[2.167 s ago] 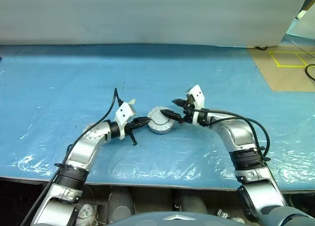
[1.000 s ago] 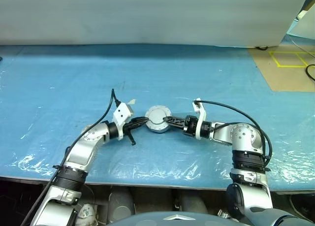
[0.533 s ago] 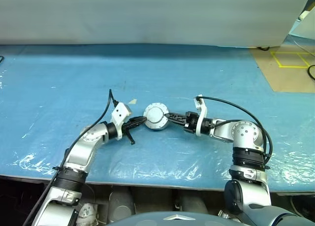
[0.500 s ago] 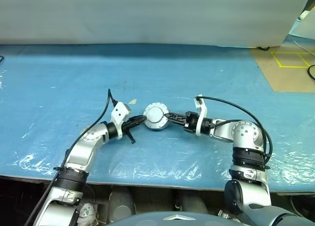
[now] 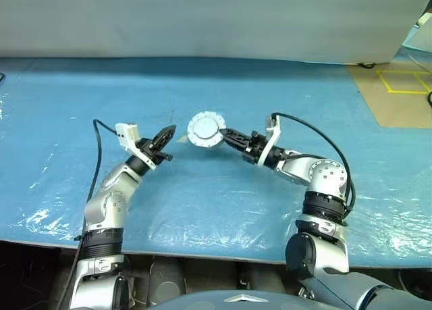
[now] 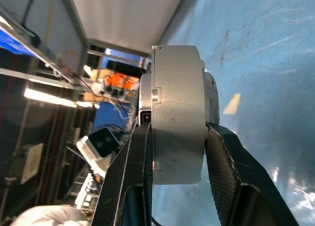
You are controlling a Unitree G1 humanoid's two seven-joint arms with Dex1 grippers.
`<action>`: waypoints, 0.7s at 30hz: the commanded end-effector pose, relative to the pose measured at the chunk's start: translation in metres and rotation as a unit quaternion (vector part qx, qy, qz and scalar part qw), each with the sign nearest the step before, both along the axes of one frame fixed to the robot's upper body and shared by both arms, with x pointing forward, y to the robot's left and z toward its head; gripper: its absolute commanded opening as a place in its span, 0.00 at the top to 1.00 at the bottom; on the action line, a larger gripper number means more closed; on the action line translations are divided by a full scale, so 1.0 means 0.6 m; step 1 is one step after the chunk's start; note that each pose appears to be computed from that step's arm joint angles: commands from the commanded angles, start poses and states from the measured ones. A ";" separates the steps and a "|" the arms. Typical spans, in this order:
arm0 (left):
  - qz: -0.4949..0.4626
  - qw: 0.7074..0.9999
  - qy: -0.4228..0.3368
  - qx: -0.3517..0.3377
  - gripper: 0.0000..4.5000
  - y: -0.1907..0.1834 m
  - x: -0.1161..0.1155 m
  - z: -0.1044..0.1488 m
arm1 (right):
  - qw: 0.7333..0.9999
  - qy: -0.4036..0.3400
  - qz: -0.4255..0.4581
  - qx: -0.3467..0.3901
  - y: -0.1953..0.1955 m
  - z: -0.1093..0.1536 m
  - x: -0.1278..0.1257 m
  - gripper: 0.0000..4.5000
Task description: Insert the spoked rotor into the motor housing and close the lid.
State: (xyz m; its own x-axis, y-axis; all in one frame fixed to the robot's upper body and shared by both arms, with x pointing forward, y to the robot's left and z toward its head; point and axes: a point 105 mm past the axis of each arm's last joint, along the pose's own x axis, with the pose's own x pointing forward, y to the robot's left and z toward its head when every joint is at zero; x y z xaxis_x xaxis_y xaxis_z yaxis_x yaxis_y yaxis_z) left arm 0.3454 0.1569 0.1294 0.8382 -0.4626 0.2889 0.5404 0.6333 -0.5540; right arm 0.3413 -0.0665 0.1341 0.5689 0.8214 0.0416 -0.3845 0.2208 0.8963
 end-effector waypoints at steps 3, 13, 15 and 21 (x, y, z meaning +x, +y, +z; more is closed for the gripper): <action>0.022 0.992 -0.016 -0.125 0.96 0.036 -0.015 0.027 | 0.996 -0.055 -0.013 0.065 0.010 0.057 0.002 0.74; -0.025 0.976 -0.005 -0.215 0.24 -0.005 -0.019 0.040 | 0.989 -0.081 -0.052 0.116 0.013 0.095 0.031 0.74; -0.035 0.975 -0.005 -0.218 0.08 -0.015 -0.019 0.043 | 0.989 -0.083 -0.051 0.114 0.014 0.096 0.034 0.74; -0.051 0.971 0.011 -0.234 0.01 -0.041 -0.012 0.046 | 0.988 -0.091 -0.044 0.114 0.019 0.099 0.036 0.74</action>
